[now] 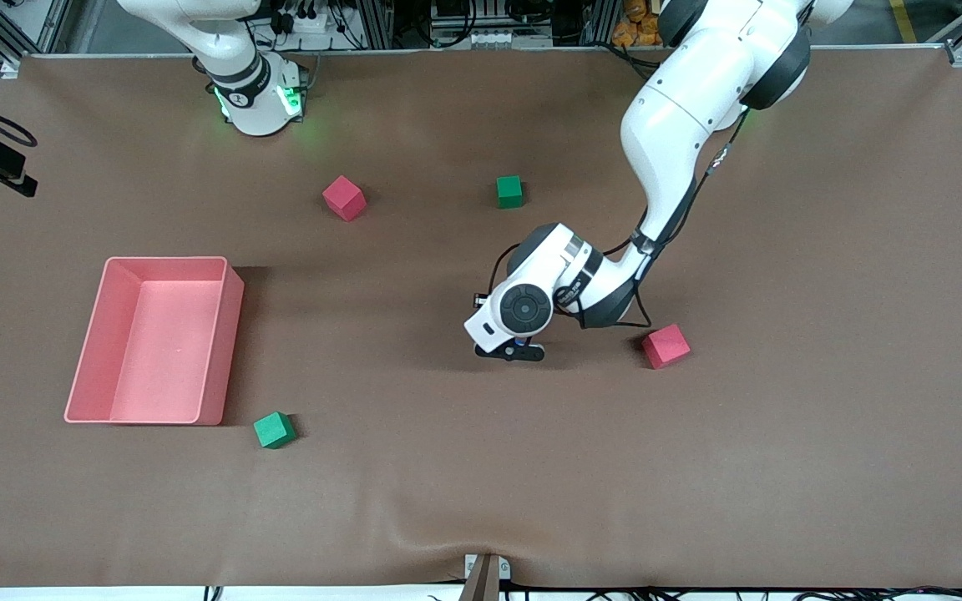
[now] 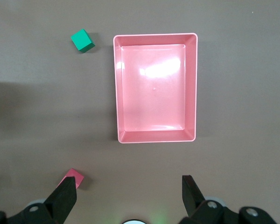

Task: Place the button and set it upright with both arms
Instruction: 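Lift the button with the left gripper, then rotate the button cap-up and lower it with the left gripper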

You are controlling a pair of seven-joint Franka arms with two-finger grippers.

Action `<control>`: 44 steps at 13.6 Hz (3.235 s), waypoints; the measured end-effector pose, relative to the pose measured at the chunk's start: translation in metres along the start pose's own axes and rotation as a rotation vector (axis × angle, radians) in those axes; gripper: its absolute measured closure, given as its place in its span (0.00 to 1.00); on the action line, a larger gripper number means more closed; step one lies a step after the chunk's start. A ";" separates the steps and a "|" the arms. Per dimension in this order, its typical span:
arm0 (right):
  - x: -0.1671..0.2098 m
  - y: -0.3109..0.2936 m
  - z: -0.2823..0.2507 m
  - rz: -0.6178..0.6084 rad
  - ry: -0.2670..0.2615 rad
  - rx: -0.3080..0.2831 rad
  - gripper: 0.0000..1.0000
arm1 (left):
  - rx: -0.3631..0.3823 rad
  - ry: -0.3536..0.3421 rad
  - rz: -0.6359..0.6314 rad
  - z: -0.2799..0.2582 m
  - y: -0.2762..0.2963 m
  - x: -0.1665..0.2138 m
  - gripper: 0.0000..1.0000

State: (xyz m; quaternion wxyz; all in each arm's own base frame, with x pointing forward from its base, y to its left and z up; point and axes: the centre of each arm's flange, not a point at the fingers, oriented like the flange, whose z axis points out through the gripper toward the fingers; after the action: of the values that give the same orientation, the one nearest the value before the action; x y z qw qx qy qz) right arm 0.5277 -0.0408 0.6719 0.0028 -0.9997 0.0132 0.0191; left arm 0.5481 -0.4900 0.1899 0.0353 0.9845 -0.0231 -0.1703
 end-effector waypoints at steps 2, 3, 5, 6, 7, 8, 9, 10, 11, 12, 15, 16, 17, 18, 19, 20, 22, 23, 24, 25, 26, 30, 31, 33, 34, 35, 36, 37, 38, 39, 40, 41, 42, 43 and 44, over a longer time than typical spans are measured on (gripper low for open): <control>0.000 0.000 0.000 0.000 0.000 0.000 0.00 | -0.016 0.031 -0.067 -0.014 0.011 -0.006 0.59; 0.000 0.000 0.000 0.000 0.000 0.000 0.00 | -0.031 0.052 -0.101 -0.023 0.015 -0.007 0.59; 0.000 0.000 0.000 0.000 0.000 0.000 0.00 | -0.057 0.089 -0.177 -0.043 0.021 -0.011 0.59; 0.000 0.000 0.000 0.000 0.000 0.000 0.00 | -0.063 0.107 -0.216 -0.052 0.025 -0.014 0.59; 0.000 0.000 0.000 0.000 -0.001 0.000 0.00 | -0.061 0.130 -0.261 -0.061 0.028 -0.017 0.59; 0.000 0.000 0.000 -0.001 -0.001 0.000 0.00 | -0.056 0.158 -0.308 -0.068 0.029 -0.019 0.59; 0.000 -0.001 0.000 -0.001 -0.001 0.000 0.00 | -0.055 0.190 -0.356 -0.072 0.030 -0.018 0.59; 0.000 -0.001 0.000 -0.001 -0.001 0.000 0.00 | -0.055 0.225 -0.404 -0.075 0.030 -0.017 0.59; 0.000 -0.001 0.000 -0.002 -0.001 0.000 0.00 | -0.049 0.265 -0.449 -0.075 0.032 -0.016 0.59; 0.000 -0.002 0.000 -0.003 -0.001 0.000 0.00 | -0.043 0.307 -0.491 -0.074 0.035 -0.017 0.59; 0.000 -0.005 0.000 -0.008 -0.001 0.000 0.00 | -0.020 0.420 -0.598 -0.063 0.054 -0.030 0.59; 0.000 -0.005 0.000 -0.009 -0.001 0.000 0.00 | -0.008 0.464 -0.632 -0.056 0.064 -0.039 0.59; 0.000 -0.005 0.001 -0.010 -0.001 0.000 0.00 | 0.000 0.503 -0.661 -0.048 0.074 -0.048 0.59; 0.000 -0.006 0.001 -0.011 -0.001 0.000 0.00 | 0.005 0.535 -0.679 -0.040 0.083 -0.057 0.59; 0.000 -0.006 0.001 -0.011 -0.002 0.000 0.00 | 0.009 0.570 -0.690 -0.033 0.092 -0.065 0.59; 0.000 -0.006 0.001 -0.011 -0.002 0.000 0.00 | 0.014 0.612 -0.697 -0.027 0.100 -0.072 0.59; 0.000 -0.007 0.001 -0.012 -0.002 0.000 0.00 | 0.018 0.707 -0.712 -0.015 0.111 -0.084 0.59; 0.000 -0.007 0.001 -0.012 -0.002 0.000 0.00 | 0.024 0.749 -0.715 -0.008 0.115 -0.089 0.59; 0.000 -0.007 0.001 -0.012 -0.003 0.000 0.00 | 0.039 0.792 -0.711 0.001 0.117 -0.093 0.59; 0.001 -0.007 0.001 -0.013 -0.003 0.000 0.00 | 0.061 0.835 -0.697 0.015 0.119 -0.096 0.59; 0.001 -0.007 0.002 -0.013 -0.004 0.000 0.00 | 0.081 0.872 -0.677 0.030 0.121 -0.099 0.59; 0.001 -0.008 0.003 -0.014 -0.007 0.000 0.00 | 0.095 1.038 -0.612 0.062 0.134 -0.112 0.59; 0.001 -0.009 0.003 -0.017 -0.007 0.000 0.00 | 0.089 1.083 -0.598 0.064 0.138 -0.116 0.59; 0.001 -0.011 0.004 -0.021 -0.005 0.000 0.00 | 0.100 1.191 -0.561 0.073 0.140 -0.123 0.59; 0.002 -0.012 0.004 -0.022 -0.001 0.000 0.00 | 0.101 1.241 -0.549 0.077 0.139 -0.125 0.59; 0.002 -0.012 0.004 -0.022 0.001 -0.001 0.00 | 0.100 1.273 -0.535 0.080 0.138 -0.126 0.59; 0.002 -0.012 0.004 -0.023 0.001 -0.001 0.00 | 0.109 1.297 -0.519 0.083 0.137 -0.127 0.59; 0.002 -0.012 0.004 -0.023 0.001 -0.001 0.00 | 0.124 1.320 -0.501 0.088 0.134 -0.126 0.59; 0.003 -0.012 0.004 -0.023 0.003 -0.001 0.00 | 0.143 1.344 -0.479 0.094 0.130 -0.124 0.59; 0.003 -0.012 0.004 -0.023 0.004 -0.001 0.00 | 0.163 1.365 -0.462 0.103 0.126 -0.121 0.59; 0.003 -0.012 0.004 -0.023 0.006 -0.001 0.00 | 0.180 1.375 -0.448 0.113 0.121 -0.118 0.59; 0.003 -0.012 0.004 -0.023 0.007 -0.001 0.00 | 0.195 1.383 -0.435 0.123 0.117 -0.115 0.59; 0.003 -0.012 0.004 -0.023 0.008 -0.001 0.00 | 0.210 1.396 -0.421 0.130 0.113 -0.111 0.59; 0.003 -0.012 0.004 -0.023 0.008 -0.001 0.00 | 0.220 1.412 -0.405 0.134 0.109 -0.107 0.59; 0.003 -0.013 0.004 -0.023 0.008 -0.001 0.00 | 0.229 1.425 -0.389 0.139 0.106 -0.104 0.59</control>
State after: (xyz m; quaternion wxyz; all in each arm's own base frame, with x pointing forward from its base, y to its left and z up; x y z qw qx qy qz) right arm 0.5311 -0.0283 0.6679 0.0025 -0.9999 0.0016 0.0153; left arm 0.3996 -0.5985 0.1028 -0.0917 0.8402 0.1625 0.5091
